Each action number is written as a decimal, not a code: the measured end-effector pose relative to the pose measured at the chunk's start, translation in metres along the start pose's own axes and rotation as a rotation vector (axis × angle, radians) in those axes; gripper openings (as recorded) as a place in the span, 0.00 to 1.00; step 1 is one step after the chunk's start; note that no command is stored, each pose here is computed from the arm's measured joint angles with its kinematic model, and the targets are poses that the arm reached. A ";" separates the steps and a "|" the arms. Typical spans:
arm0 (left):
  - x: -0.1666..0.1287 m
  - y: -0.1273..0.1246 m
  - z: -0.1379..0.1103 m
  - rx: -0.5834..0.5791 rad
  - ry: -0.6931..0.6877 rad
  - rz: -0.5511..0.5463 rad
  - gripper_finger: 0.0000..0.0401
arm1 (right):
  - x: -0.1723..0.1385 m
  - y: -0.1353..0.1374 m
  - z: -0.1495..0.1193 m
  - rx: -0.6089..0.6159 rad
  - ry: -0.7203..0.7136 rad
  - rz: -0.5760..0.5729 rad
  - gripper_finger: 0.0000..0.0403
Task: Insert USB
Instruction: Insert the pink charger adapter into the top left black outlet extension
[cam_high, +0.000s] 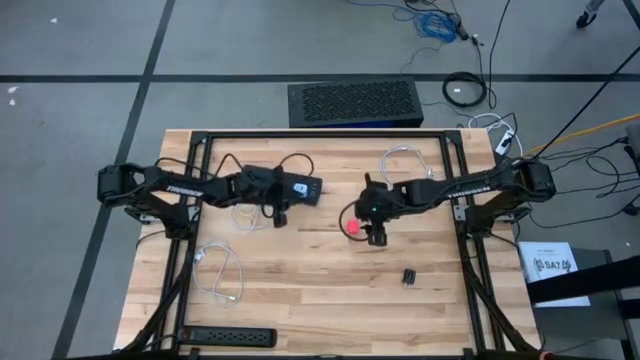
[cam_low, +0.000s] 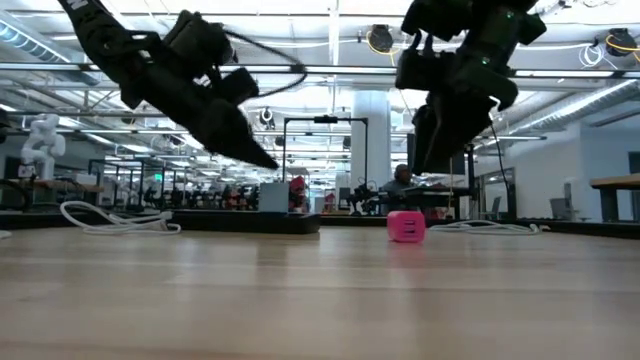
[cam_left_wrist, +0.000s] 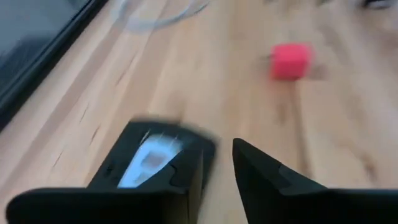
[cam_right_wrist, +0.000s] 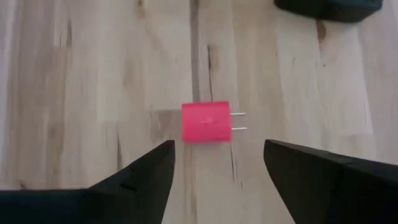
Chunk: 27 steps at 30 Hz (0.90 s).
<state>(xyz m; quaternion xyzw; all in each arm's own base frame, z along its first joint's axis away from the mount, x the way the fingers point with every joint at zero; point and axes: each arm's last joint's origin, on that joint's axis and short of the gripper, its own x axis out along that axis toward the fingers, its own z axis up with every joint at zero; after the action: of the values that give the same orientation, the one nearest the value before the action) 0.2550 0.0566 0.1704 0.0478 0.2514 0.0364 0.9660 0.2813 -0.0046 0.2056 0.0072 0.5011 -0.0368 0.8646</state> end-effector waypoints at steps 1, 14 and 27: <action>0.000 -0.003 0.003 0.040 -0.029 -0.022 0.25 | 0.000 0.000 0.001 0.025 -0.006 0.000 0.60; 0.001 -0.020 0.014 0.268 -0.082 -0.027 0.28 | 0.032 0.011 -0.016 0.314 0.121 0.009 0.50; 0.002 -0.037 0.007 0.391 -0.018 -0.120 0.28 | 0.075 0.004 -0.012 0.311 0.065 -0.041 0.09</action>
<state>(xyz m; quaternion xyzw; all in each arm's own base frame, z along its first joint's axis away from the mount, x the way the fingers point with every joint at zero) 0.2615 0.0192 0.1716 0.2199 0.2474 -0.0710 0.9409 0.3085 -0.0046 0.1344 0.1317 0.5171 -0.1315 0.8354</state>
